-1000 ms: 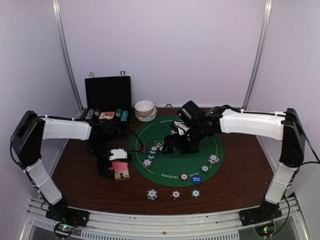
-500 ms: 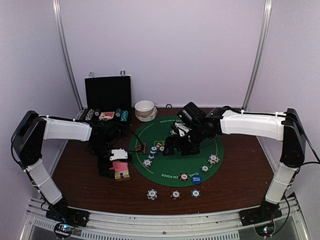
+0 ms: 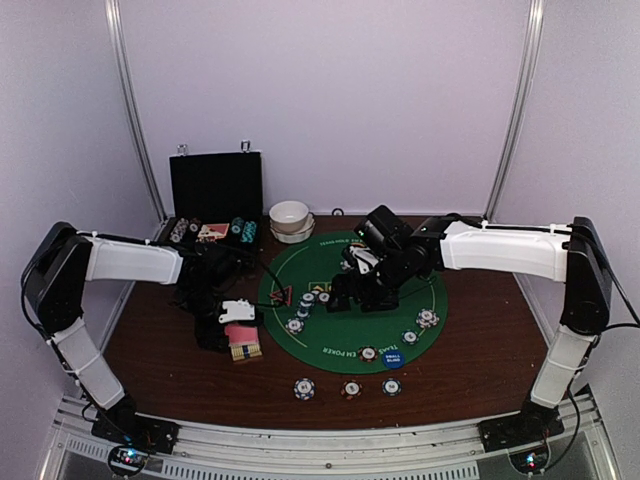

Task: Distribute texas hold em gaming equipment

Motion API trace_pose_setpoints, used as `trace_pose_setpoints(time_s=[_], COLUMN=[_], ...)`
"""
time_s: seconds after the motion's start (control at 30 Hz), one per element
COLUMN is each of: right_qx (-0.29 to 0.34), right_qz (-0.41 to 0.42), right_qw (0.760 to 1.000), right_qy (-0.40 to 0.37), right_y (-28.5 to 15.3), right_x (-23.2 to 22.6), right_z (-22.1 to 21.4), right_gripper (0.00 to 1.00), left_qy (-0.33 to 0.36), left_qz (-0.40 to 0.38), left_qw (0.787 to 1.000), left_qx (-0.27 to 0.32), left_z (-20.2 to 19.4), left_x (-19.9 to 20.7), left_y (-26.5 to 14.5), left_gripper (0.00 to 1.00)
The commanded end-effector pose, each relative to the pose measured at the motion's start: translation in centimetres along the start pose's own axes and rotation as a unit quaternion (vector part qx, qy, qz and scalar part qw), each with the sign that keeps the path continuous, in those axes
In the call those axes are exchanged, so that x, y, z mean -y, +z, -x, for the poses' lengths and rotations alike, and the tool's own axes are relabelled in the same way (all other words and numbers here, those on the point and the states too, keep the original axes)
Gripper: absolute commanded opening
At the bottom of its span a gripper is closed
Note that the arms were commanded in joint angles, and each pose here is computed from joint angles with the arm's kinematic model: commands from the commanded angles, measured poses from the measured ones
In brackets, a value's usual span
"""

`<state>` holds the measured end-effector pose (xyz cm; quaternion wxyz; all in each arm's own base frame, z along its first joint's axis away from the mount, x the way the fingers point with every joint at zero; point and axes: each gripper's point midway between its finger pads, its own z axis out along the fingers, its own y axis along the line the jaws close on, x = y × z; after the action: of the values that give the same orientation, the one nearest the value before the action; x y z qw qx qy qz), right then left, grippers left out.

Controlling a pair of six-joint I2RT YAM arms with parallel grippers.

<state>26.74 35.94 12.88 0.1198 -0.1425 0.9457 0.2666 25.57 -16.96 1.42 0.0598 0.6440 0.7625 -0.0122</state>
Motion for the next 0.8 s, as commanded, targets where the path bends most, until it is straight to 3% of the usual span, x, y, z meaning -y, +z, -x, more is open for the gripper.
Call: trace_pose_setpoints(time_s=[0.0,0.17,0.23,0.4,0.53,0.77], right_qx=[0.018,0.019,0.018,0.02,0.02,0.02], right_qz=[0.016,0.017,0.018,0.021,0.021,0.024], right_qw=[1.0,1.0,1.0,1.0,1.0,1.0], right_qy=[-0.003,-0.002,-0.002,-0.001,-0.001,-0.001], right_y=[-1.6,-1.7,-1.6,-1.7,-1.7,-1.7], right_x=[-0.7,-0.7,-0.7,-0.8,-0.7,-0.9], right_z=[0.3,0.3,0.3,0.3,0.3,0.3], right_gripper=[0.91,0.91,0.9,0.9,0.89,0.88], left_qy=[0.011,0.008,0.008,0.004,0.003,-0.001], left_qz=[0.007,0.006,0.009,0.013,0.026,0.03], left_qw=[1.0,1.0,1.0,1.0,0.999,0.999], left_qx=[0.018,0.023,0.021,0.021,0.019,0.022], left_z=[0.6,0.7,0.6,0.6,0.7,0.9], left_x=[0.0,0.0,0.0,-0.1,-0.7,-1.1], left_y=[-0.4,-0.6,-0.5,-0.6,-1.0,-1.7], left_gripper=[0.66,0.53,0.39,0.23,0.0,0.0])
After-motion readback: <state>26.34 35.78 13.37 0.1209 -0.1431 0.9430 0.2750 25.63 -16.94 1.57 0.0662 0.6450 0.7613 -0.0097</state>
